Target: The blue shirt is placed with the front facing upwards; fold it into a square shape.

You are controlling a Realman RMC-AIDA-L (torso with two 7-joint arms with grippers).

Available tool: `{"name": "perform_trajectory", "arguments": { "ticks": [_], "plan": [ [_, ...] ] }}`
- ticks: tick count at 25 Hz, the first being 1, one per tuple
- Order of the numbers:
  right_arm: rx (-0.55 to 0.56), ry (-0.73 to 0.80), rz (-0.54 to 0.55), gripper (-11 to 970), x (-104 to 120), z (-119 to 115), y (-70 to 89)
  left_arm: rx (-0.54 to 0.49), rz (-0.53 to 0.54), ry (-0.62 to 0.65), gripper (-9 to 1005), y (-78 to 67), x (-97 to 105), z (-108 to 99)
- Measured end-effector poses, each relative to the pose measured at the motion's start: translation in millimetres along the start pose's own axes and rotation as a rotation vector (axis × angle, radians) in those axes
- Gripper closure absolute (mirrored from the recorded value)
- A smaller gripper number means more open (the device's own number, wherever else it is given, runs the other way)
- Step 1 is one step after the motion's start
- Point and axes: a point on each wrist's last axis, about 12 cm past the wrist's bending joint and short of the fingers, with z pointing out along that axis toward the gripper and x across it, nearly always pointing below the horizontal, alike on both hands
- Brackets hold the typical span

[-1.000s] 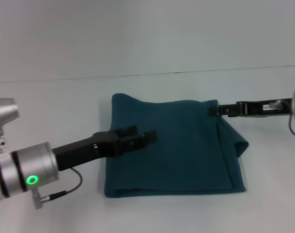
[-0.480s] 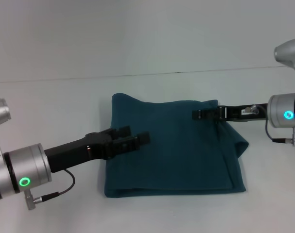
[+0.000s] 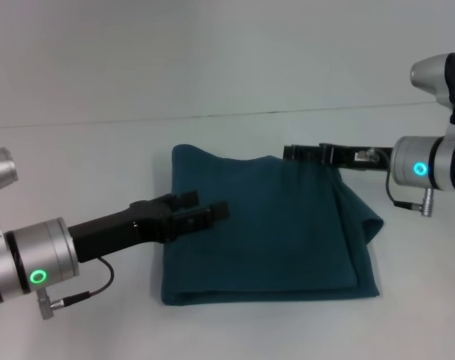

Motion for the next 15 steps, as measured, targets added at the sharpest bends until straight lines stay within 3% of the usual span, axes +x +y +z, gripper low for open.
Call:
{"name": "perform_trajectory", "arguments": {
  "ticks": [10,15],
  "plan": [
    [0.036,-0.104,-0.015,44,-3,3,-3.7,-0.013,-0.006,-0.002,75,1.2,2,0],
    [0.073,-0.141,0.004,44,-3,-15,-22.6,-0.013,-0.007,-0.002,75,1.1,3,0]
  ]
}}
